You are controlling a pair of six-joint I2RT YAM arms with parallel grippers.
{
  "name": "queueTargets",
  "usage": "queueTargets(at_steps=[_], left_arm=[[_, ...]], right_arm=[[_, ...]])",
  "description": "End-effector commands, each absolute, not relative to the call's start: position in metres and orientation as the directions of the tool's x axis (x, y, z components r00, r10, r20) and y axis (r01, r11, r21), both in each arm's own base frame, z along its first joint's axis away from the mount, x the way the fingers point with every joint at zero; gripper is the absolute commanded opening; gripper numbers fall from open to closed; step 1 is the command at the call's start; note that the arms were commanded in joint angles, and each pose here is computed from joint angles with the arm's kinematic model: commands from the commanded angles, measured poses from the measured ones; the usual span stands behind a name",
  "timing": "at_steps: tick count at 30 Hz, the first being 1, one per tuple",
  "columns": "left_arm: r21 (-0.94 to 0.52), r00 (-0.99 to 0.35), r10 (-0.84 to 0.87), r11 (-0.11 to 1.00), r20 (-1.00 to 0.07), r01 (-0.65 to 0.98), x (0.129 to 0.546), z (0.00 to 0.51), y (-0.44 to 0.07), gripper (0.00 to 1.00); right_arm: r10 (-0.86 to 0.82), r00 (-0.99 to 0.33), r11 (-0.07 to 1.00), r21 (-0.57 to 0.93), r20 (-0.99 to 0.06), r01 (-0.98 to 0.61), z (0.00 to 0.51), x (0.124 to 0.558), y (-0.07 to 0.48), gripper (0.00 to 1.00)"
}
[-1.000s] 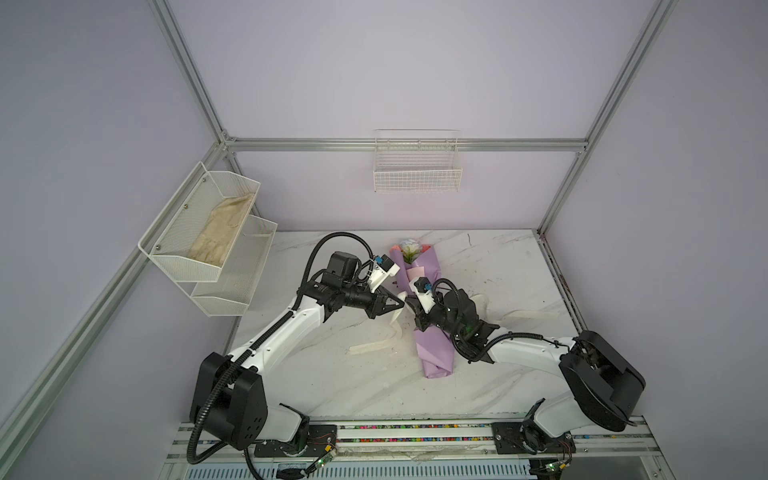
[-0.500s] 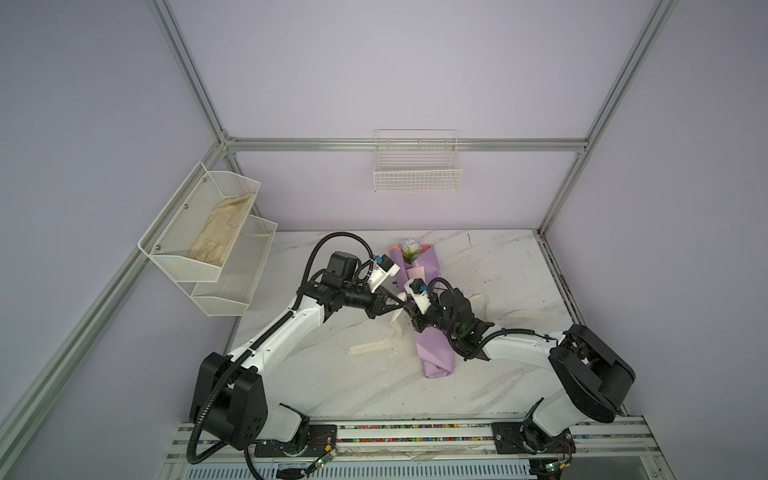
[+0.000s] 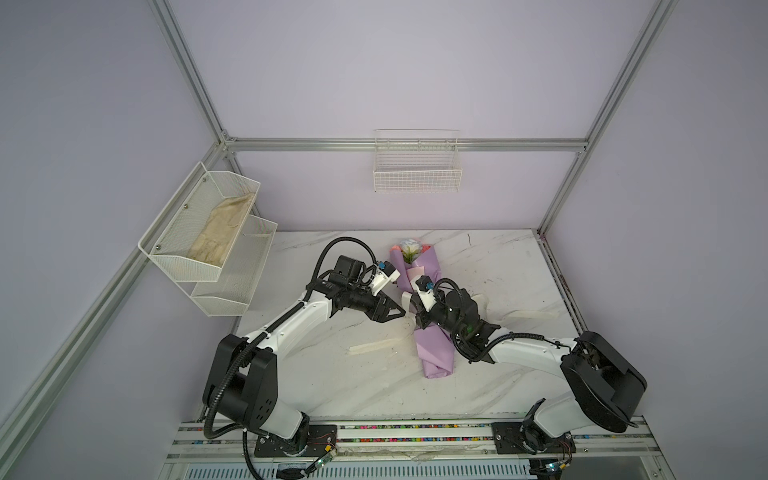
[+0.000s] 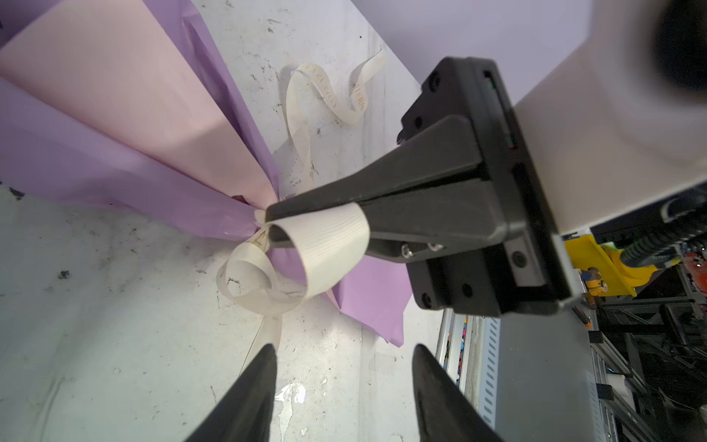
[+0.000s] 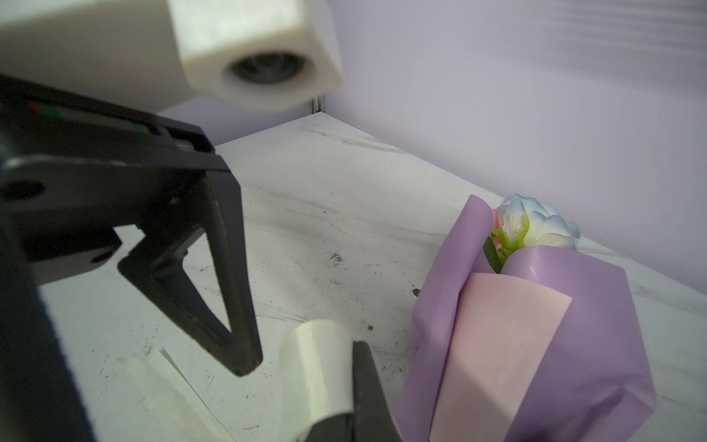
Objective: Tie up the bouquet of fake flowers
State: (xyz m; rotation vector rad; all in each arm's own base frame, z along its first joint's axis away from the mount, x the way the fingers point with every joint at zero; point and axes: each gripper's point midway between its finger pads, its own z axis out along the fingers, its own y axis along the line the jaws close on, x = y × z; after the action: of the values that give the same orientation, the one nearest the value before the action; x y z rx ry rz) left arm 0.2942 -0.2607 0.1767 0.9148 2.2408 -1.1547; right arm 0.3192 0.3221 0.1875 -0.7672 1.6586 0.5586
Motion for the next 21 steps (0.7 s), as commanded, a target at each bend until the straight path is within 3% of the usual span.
queueTargets(at_steps=[1, 9, 14, 18, 21], left_arm=[[-0.491, -0.600, 0.308, 0.365, -0.738, 0.791, 0.310, 0.218, -0.271, 0.58], [-0.448, -0.547, 0.268, 0.351, -0.793, 0.822, 0.329, 0.218, -0.280, 0.63], [-0.456, -0.528, 0.274, 0.287, -0.804, 0.843, 0.330, 0.216, -0.289, 0.63], [-0.460, -0.516, 0.268, 0.247, -0.814, 0.853, 0.331, 0.219, -0.295, 0.57], [-0.452, -0.499, 0.241, 0.227, -0.833, 0.863, 0.335, 0.227, -0.299, 0.47]], right_arm=[[-0.178, -0.069, 0.677, -0.071, -0.982, -0.733, 0.202, 0.319, 0.319, 0.00], [-0.181, -0.070, 0.670, -0.071, -0.981, -0.739, 0.199, 0.320, 0.321, 0.00], [-0.177, -0.073, 0.672, -0.066, -0.981, -0.738, 0.200, 0.321, 0.321, 0.00], [-0.174, -0.073, 0.674, -0.065, -0.982, -0.736, 0.201, 0.321, 0.321, 0.01], [-0.174, -0.083, 0.678, -0.058, -0.981, -0.733, 0.200, 0.322, 0.320, 0.02]])
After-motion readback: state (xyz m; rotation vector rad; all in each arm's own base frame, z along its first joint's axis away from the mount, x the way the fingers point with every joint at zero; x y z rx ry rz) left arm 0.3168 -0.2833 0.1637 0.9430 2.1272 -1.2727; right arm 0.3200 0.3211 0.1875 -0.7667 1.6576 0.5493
